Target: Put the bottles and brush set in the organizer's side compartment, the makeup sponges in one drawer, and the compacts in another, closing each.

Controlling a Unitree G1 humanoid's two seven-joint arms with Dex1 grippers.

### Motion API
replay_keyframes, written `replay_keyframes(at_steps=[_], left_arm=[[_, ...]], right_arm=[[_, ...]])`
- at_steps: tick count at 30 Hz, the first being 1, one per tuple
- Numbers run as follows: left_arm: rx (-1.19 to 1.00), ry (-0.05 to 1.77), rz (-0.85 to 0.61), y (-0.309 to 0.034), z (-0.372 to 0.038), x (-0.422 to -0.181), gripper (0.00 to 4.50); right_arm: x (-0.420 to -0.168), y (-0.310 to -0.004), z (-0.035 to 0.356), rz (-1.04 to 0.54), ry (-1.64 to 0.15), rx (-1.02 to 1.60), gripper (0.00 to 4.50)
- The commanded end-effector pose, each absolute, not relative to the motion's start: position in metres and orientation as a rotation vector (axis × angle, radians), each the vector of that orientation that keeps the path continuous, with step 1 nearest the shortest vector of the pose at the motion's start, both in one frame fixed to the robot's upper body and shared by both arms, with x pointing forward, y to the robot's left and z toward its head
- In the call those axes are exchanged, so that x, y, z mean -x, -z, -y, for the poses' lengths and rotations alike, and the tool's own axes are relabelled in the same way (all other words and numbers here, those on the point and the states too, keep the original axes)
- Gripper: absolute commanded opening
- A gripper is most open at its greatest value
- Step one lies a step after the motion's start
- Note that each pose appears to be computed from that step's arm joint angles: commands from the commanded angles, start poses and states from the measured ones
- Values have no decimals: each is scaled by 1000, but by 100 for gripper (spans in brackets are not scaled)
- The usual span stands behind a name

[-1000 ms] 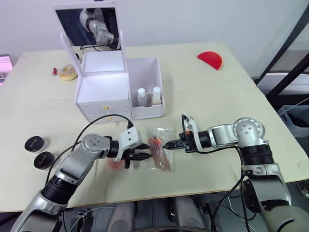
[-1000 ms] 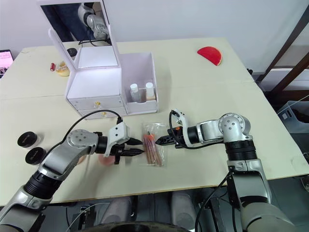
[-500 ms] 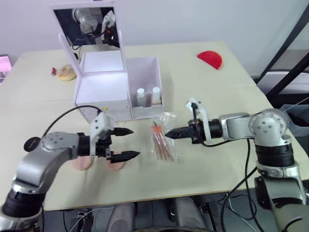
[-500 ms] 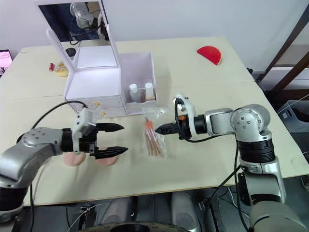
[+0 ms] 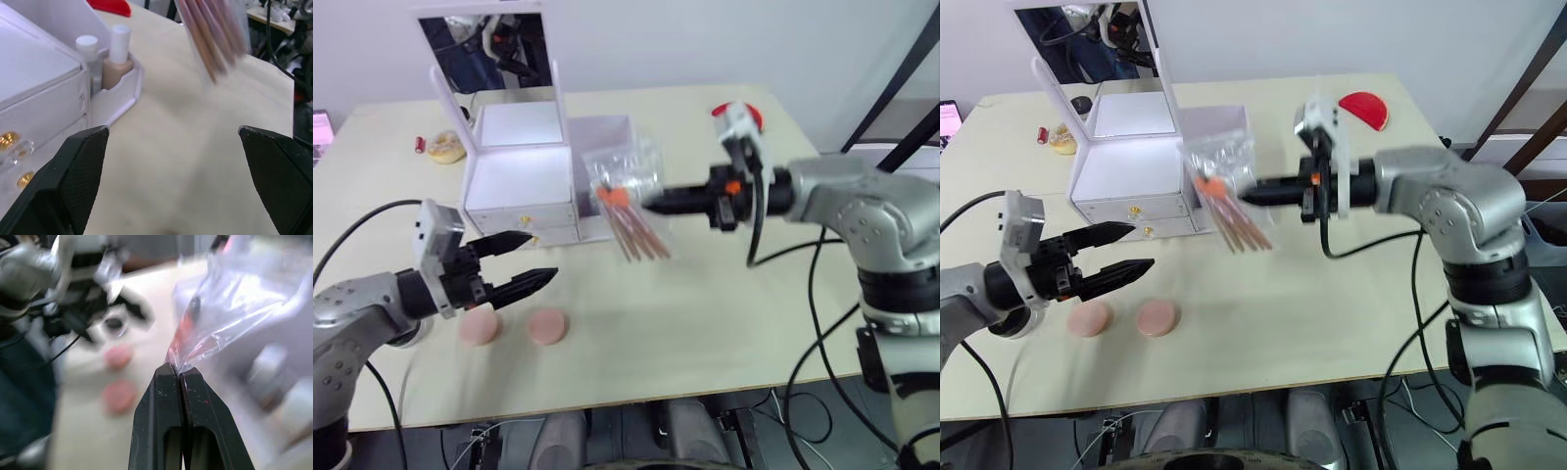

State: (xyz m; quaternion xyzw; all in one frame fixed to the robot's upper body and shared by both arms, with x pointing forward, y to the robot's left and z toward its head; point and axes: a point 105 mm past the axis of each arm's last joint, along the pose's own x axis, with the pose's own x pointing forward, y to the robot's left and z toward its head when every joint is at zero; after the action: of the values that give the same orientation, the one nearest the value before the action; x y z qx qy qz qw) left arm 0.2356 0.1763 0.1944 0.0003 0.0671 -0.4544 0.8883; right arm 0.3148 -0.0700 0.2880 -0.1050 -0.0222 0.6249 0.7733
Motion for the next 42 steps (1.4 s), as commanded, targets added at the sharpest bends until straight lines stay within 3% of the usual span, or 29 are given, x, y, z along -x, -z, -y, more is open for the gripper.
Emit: replay_keyframes(at_steps=[1, 7, 16, 23, 32, 37, 42], left_arm=[[-31, 938, -78, -207, -174, -234, 445], [-26, 937, -38, -213, -167, -239, 445], [-25, 921, -21, -212, -167, -238, 445], [-25, 913, -19, -213, -168, -238, 445], [-19, 919, -19, -216, -166, -237, 445], [-18, 924, -23, -216, -163, -238, 445], [-18, 926, -25, -215, -161, -239, 445]], right_arm=[[-342, -306, 70, 211, -1279, 329, 0], [-391, -332, 56, 355, -1182, 291, 0], [-432, -314, 37, 328, -1038, 283, 0], [-439, -294, 17, 261, -1010, 244, 0], [-437, -297, -5, 260, -1027, 92, 0], [-450, -256, -2, 97, -910, 178, 0], [-455, -235, 4, -1, -860, 251, 0]])
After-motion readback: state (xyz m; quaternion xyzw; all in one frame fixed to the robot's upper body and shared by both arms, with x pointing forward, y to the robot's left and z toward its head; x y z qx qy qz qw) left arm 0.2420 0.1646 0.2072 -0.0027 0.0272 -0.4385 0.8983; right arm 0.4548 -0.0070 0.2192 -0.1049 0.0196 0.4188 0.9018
